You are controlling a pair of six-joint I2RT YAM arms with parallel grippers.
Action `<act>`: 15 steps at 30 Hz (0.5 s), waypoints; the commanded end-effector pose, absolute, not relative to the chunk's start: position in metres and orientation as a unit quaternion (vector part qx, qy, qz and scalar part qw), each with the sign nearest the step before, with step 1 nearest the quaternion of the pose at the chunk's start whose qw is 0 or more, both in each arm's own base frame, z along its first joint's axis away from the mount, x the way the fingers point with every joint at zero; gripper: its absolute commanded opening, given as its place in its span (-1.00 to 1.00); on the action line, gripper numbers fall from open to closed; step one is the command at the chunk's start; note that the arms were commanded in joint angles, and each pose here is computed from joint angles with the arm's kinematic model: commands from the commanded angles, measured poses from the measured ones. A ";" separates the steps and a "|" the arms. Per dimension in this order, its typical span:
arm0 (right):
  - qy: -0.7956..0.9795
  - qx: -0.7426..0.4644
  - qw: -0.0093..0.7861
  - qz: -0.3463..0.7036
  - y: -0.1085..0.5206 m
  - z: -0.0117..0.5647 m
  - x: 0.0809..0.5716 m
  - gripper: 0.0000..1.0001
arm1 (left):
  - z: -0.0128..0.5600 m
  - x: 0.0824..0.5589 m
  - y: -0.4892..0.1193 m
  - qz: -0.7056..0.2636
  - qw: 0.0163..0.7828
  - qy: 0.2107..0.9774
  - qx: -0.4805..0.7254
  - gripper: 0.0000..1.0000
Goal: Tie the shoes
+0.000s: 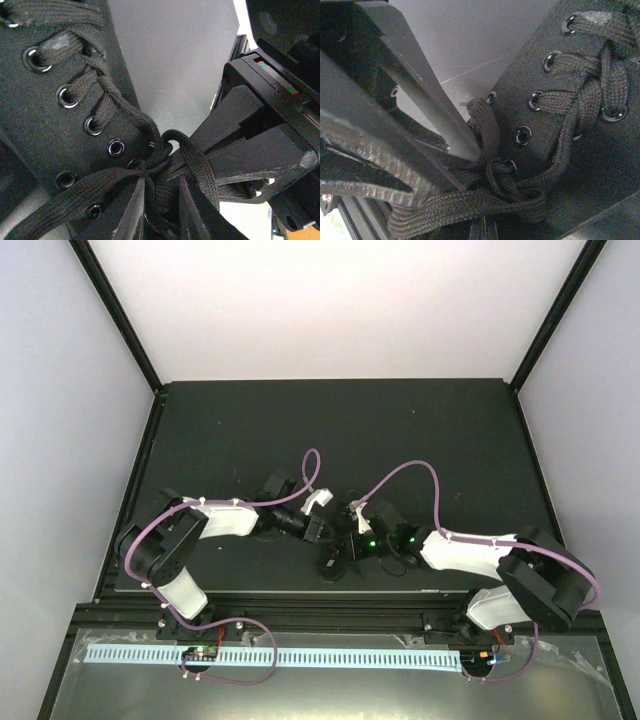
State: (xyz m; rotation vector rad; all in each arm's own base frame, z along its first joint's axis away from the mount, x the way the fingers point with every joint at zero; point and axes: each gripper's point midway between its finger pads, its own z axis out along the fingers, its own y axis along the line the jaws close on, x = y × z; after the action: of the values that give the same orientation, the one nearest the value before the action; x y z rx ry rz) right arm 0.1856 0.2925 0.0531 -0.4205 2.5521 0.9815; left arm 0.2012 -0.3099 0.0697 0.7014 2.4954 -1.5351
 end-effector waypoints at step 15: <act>0.913 -0.126 0.242 0.304 0.268 0.073 0.197 -0.82 | 0.084 0.206 -0.318 -0.534 0.091 0.809 0.230 -0.97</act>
State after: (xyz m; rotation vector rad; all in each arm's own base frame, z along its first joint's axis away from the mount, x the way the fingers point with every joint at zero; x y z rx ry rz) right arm 0.1899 0.2828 0.0630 -0.3904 2.5280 0.9260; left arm 0.2051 -0.3148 0.0757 0.6756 2.4549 -1.5740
